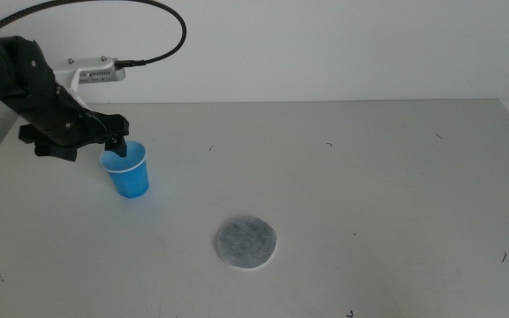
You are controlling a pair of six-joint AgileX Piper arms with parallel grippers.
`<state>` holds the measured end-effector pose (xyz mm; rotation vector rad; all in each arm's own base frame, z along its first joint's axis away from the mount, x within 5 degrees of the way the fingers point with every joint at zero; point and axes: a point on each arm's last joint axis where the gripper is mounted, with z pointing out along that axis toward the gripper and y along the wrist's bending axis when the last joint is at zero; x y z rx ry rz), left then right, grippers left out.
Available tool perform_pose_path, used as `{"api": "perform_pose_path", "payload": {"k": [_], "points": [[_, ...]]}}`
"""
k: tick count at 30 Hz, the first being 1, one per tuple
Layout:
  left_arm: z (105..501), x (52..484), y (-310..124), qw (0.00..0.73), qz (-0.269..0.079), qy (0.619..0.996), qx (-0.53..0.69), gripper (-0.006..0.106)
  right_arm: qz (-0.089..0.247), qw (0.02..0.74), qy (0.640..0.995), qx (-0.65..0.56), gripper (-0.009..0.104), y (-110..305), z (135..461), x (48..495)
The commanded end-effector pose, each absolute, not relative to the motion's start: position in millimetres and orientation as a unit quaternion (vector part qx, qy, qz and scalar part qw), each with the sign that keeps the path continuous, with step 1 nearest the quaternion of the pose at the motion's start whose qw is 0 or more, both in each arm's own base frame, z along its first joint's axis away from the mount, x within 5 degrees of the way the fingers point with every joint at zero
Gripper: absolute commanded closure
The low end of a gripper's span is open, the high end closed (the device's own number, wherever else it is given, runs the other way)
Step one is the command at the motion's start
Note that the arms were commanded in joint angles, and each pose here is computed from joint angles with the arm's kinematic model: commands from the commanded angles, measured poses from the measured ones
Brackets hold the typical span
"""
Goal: Place an empty cup on a cup mat.
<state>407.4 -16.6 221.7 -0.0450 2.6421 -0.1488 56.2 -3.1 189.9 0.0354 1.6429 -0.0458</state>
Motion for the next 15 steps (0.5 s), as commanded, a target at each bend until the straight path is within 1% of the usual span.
{"api": "perform_pose_path", "payload": {"k": [1, 3, 5, 9, 11, 14, 15], "points": [[247.2, 411.5, -18.3, 0.295, -0.062, 0.953, -0.021, -0.003, -0.026, 0.719, 0.694, 0.008, 0.001, -2.7, 201.9, 54.5], [242.0, 413.3, -18.3, 0.29, -0.061, 0.955, -0.021, 0.001, -0.026, 0.719, 0.694, 0.008, 0.001, -2.7, 201.9, 54.5], [237.5, 415.3, -20.5, 0.289, -0.062, 0.955, -0.02, 0.01, -0.026, 0.719, 0.694, 0.008, 0.001, -2.7, 201.9, 54.5], [232.5, 416.7, -25.1, 0.284, -0.063, 0.957, -0.015, 0.044, -0.026, 0.719, 0.694, 0.008, 0.001, -2.7, 201.9, 54.5], [232.7, 416.9, -26.8, 0.286, -0.064, 0.956, -0.014, 0.062, -0.026, 0.719, 0.694, 0.008, 0.001, -2.7, 201.9, 54.5], [232.7, 416.9, -26.8, 0.286, -0.065, 0.956, -0.014, 0.084, -0.026, 0.719, 0.694, 0.008, 0.001, -2.7, 201.9, 54.5], [232.7, 416.9, -26.8, 0.286, -0.065, 0.956, -0.014, 0.088, -0.026, 0.719, 0.694, 0.008, 0.001, -2.7, 201.9, 54.5]]}}
